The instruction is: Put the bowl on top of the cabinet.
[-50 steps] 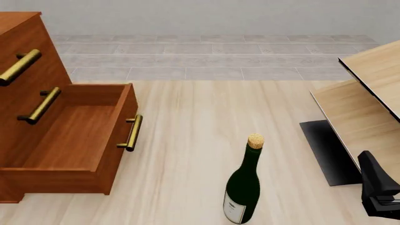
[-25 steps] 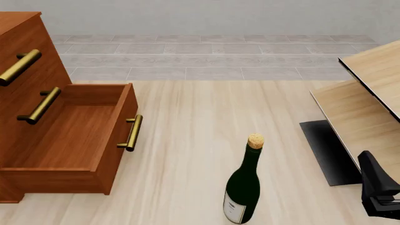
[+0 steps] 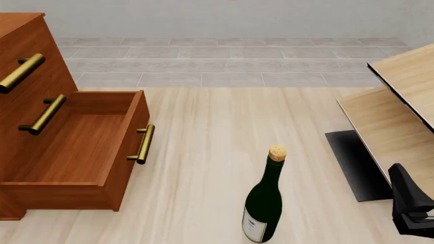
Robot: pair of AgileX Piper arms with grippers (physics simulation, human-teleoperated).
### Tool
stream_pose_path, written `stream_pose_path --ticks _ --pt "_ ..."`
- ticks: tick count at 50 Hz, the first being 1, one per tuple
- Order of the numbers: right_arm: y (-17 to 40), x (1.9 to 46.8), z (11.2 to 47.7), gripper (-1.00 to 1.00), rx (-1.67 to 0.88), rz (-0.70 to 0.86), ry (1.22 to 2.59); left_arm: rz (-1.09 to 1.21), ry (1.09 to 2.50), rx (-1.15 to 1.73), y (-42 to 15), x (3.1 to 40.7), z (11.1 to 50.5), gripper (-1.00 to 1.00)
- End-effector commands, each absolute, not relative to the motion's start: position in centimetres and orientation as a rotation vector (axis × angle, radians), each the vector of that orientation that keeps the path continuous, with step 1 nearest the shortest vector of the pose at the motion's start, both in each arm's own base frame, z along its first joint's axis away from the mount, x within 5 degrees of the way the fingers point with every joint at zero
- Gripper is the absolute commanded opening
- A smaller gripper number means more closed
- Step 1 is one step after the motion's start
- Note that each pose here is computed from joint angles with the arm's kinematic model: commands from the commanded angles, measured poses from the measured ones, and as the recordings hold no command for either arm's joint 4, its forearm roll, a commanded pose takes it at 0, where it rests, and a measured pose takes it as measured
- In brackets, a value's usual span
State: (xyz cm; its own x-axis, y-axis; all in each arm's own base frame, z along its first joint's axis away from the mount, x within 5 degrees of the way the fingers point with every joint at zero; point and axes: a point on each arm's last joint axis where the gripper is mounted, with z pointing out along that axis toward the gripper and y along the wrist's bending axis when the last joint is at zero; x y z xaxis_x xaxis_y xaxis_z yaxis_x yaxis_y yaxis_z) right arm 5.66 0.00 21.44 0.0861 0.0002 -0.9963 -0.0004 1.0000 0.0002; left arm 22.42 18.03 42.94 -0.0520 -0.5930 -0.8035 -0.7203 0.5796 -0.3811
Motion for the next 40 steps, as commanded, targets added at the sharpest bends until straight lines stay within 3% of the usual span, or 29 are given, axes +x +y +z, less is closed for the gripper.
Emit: stream_pose_path --ticks 1,19,20,40 --pt "0.0 5.7 21.4 1.0 0.0 0.0 1.485 0.153 1.738 -1.082 18.2 22.5 42.8 -1.0" --pt "0.0 5.7 21.4 1.0 0.0 0.0 1.485 0.181 1.707 -1.103 18.9 21.6 42.9 -1.0" --pt "0.0 5.7 21.4 1.0 0.0 0.0 1.485 0.192 1.703 -1.095 18.9 21.4 43.2 1.0" --pt "0.0 5.7 21.4 1.0 0.0 0.0 1.485 0.141 1.66 -1.028 16.1 20.7 46.3 1.0"
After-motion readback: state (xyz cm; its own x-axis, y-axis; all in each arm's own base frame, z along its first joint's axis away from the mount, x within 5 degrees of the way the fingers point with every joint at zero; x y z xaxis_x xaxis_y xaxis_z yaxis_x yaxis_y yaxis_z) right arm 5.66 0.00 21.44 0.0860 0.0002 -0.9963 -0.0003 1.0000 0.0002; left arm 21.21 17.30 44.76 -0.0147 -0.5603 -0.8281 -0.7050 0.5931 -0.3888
